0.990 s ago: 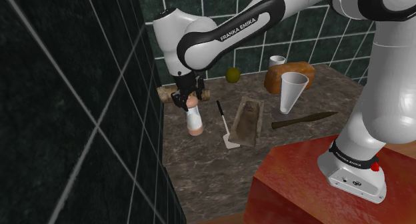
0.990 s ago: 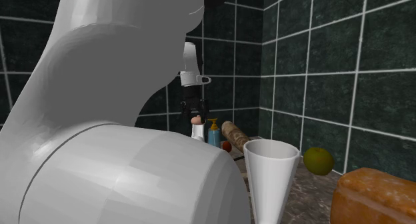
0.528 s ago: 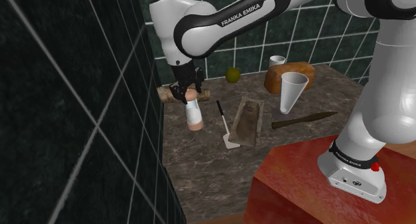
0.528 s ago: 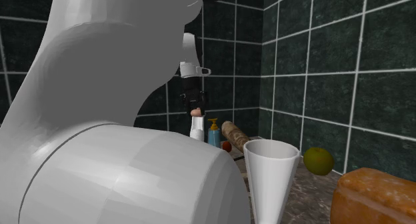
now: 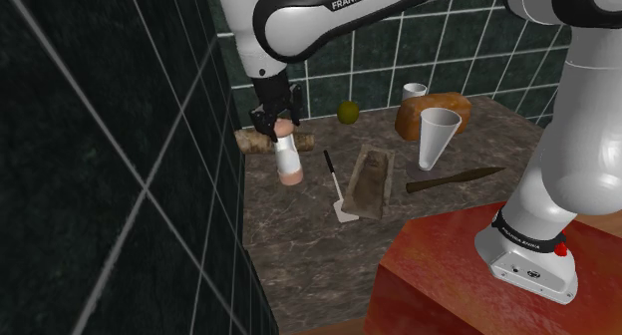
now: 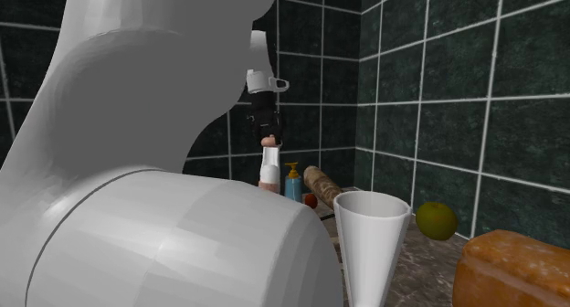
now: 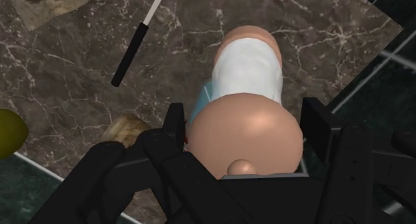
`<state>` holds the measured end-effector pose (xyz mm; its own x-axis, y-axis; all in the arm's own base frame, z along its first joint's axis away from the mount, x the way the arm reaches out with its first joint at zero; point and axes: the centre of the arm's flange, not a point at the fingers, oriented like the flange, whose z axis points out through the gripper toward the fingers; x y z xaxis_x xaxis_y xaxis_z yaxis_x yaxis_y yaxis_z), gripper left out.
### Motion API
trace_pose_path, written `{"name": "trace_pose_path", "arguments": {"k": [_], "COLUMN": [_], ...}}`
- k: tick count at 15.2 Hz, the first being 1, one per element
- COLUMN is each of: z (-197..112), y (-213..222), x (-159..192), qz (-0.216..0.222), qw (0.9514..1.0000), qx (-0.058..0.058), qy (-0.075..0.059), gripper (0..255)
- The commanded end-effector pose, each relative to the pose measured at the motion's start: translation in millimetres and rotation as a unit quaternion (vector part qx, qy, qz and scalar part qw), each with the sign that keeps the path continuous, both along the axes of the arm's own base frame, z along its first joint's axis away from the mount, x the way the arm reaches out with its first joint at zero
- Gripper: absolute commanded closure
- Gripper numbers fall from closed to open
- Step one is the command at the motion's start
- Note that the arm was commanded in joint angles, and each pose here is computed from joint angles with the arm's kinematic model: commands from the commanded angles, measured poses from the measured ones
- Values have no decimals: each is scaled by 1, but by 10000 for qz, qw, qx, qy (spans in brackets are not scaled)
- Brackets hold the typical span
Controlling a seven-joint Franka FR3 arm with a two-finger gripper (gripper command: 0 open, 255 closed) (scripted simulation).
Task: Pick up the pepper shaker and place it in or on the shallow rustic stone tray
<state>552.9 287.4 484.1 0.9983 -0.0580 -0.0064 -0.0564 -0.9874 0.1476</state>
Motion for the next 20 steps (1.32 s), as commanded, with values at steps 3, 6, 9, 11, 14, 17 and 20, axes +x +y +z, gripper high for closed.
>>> {"name": "trace_pose_path", "arguments": {"k": [3,6,9,11,14,17,20], "z": [21,35,45,52,62,73,83], "y": [0,-9,-39,-58,-88,-117,-146], "x": [-1,-9,-33,-50,-74,-99,-124], "qz": [0,0,0,0,0,0,0], "qw": [10000,10000,10000,10000,10000,10000,10000], "qx": [-1,-1,-1,-1,-1,-1,-1], "qy": [1,1,1,1,1,1,1], "gripper": [255,255,255,255,255,255,255]}}
